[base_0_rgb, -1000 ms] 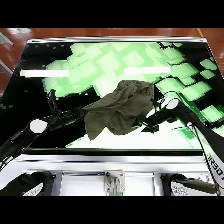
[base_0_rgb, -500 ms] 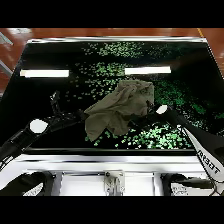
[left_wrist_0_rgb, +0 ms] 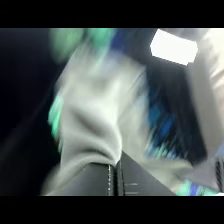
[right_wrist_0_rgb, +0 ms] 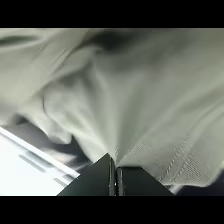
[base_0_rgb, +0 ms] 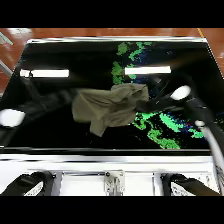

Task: Fold the shirts.

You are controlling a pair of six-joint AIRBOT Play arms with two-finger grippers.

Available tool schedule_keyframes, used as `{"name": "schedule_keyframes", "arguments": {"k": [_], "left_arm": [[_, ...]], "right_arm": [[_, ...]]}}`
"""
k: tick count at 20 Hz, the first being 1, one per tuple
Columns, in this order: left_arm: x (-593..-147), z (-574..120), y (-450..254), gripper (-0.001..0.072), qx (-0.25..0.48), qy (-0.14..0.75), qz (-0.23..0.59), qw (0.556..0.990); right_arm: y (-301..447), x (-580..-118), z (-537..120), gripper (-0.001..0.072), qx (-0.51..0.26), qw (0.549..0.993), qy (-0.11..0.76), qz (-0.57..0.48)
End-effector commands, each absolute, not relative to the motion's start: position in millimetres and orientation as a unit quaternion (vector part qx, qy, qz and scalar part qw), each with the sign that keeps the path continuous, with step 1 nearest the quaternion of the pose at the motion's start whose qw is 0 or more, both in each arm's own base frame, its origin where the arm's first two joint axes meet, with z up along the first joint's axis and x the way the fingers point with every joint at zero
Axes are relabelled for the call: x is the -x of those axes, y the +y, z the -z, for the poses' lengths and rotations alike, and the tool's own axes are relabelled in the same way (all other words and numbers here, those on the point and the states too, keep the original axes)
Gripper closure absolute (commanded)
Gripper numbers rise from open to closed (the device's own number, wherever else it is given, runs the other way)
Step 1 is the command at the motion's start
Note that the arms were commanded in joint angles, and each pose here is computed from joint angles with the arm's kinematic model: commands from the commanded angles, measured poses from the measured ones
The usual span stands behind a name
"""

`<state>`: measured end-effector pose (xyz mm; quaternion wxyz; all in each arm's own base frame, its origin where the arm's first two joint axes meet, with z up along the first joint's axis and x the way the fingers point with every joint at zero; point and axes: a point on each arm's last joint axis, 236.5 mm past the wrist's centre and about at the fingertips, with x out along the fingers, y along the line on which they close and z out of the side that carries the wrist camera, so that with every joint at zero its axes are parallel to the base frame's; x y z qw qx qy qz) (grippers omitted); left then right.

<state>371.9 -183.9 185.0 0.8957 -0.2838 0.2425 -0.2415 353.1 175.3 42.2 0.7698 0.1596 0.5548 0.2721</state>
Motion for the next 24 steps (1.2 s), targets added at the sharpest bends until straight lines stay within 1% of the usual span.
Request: {"name": "schedule_keyframes", "arguments": {"k": [1,2,3,5,6,7,9,10,12,14,16,18,20,22,24], "left_arm": [[-341,-368,-154,0.0669,0.238,0.036,0.277,0.93],[-315,-424,-146,0.0669,0.233,-0.027,0.288,0.928],[-286,-472,-139,0.0669,0.228,-0.084,0.298,0.923],[-229,-536,-130,0.0669,0.217,-0.162,0.317,0.909],[-206,-554,-126,0.0669,0.212,-0.187,0.324,0.903],[-184,-567,-122,0.0669,0.208,-0.209,0.328,0.897],[-157,-576,-118,0.0669,0.203,-0.229,0.333,0.892],[-149,-574,-120,0.0669,0.196,-0.228,0.339,0.892],[-146,-558,-132,0.067,0.169,-0.196,0.353,0.899],[-156,-525,-147,0.067,0.127,-0.135,0.364,0.913],[-173,-481,-157,0.067,0.092,-0.06,0.364,0.925],[-204,-415,-155,0.067,0.093,0.049,0.335,0.936],[-233,-338,-148,0.067,0.103,0.156,0.294,0.937],[-253,-255,-148,0.067,0.126,0.252,0.27,0.921],[-268,-179,-148,0.067,0.158,0.329,0.24,0.899]], "right_arm": [[106,-345,-218,0.0664,0.0,0.899,0.372,-0.232],[93,-335,-287,0.0664,0.022,0.938,0.278,-0.208],[81,-313,-358,0.0664,0.041,0.967,0.174,-0.18],[63,-258,-461,0.0665,0.047,0.99,0.011,-0.135],[58,-232,-490,0.0664,0.043,0.991,-0.037,-0.121],[55,-214,-502,0.0664,0.042,0.991,-0.056,-0.116],[55,-197,-506,0.0664,0.012,0.991,-0.058,-0.118],[56,-198,-497,0.0664,0.001,0.992,-0.037,-0.121],[58,-204,-468,0.0664,-0.001,0.992,0.025,-0.124],[59,-215,-434,0.0664,0.005,0.987,0.099,-0.126],[57,-225,-387,0.0663,0.009,0.971,0.203,-0.125],[51,-232,-330,0.0663,0.005,0.937,0.329,-0.114],[50,-244,-277,0.0663,-0.001,0.898,0.426,-0.113],[52,-270,-229,0.0663,-0.015,0.87,0.48,-0.112],[53,-306,-179,0.0663,-0.041,0.858,0.503,-0.098]]}}
